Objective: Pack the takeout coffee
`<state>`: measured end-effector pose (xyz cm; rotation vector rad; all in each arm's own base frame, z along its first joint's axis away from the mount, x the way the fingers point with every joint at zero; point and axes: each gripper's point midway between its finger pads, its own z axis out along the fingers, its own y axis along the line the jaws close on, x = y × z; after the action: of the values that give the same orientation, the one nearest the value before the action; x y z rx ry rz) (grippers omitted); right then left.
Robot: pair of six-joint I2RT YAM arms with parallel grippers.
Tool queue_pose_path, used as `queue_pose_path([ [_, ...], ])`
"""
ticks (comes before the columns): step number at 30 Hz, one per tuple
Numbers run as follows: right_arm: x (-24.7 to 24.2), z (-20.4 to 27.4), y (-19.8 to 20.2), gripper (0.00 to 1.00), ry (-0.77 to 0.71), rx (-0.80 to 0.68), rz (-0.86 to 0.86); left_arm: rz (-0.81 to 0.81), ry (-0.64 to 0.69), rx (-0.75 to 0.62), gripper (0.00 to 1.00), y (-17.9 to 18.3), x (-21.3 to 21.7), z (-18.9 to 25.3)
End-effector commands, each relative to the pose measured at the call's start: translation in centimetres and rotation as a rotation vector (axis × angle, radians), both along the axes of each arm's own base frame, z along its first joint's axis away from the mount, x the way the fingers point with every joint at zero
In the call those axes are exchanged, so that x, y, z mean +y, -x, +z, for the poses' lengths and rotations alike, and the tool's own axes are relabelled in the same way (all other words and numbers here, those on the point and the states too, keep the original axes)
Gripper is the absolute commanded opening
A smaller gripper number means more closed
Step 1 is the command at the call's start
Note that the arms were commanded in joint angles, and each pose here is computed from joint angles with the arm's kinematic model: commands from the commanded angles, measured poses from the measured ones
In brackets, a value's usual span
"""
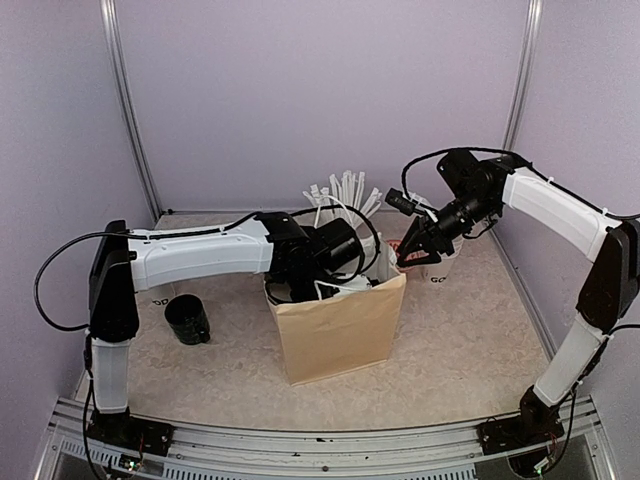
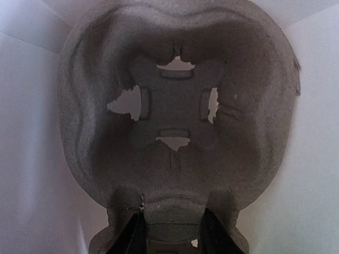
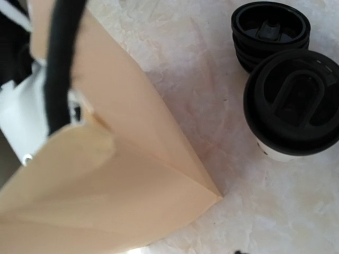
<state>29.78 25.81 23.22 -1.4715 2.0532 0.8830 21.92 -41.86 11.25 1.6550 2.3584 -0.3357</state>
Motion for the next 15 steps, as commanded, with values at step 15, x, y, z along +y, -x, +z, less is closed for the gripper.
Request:
queue_pose_path([
  [15, 0.1, 2.5, 0.3, 0.55, -0.046, -0.044, 0.018, 0.043, 0.075, -0.085, 0.65, -0.5, -0.5, 4.4],
])
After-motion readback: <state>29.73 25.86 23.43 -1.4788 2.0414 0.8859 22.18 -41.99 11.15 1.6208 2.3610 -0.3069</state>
